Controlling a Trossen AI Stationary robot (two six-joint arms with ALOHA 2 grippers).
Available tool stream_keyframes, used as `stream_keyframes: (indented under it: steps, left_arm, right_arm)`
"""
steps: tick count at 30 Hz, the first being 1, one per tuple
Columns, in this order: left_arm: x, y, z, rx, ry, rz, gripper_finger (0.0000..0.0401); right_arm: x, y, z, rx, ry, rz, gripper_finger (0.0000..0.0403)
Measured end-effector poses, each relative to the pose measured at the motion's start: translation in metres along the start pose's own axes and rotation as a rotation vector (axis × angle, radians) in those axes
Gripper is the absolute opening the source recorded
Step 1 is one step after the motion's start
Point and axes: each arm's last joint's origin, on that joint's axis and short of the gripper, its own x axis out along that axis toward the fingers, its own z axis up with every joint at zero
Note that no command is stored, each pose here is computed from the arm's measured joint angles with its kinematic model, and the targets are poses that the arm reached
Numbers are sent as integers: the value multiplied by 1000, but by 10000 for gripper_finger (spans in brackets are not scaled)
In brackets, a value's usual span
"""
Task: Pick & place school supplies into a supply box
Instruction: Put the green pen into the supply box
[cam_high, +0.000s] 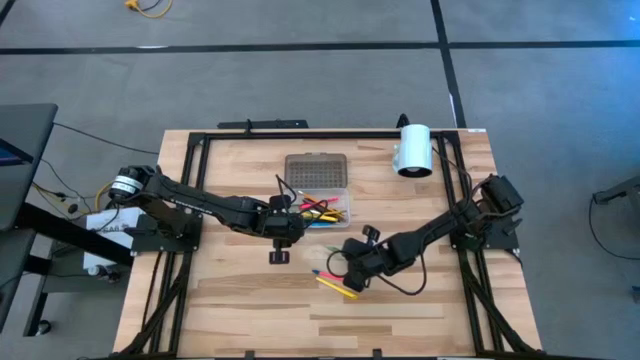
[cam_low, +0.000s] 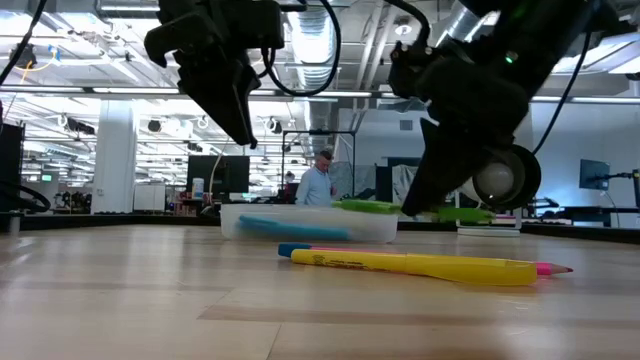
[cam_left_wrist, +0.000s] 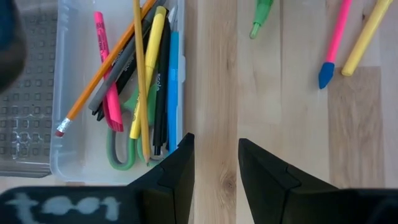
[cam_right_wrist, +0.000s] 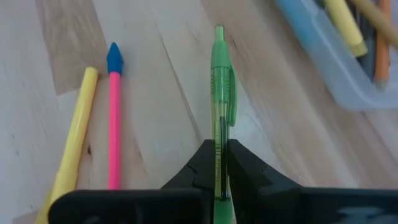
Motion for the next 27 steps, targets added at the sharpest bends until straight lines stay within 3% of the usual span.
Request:
stream_keyframes:
  steps: [11, 18, 27]
  left_arm:
    - [-6, -6, -14, 21, 118, -4, 114]
    - [-28, -7, -16, -6, 51, 50, 114]
    - [-56, -10, -20, -55, -50, 132, 114]
  right_arm:
    - [-9, -9, 42, -118, -39, -56, 13]
    - [3, -42, 68, -82, -56, -94, 18]
    - [18, -84, 98, -81, -123, -35, 20]
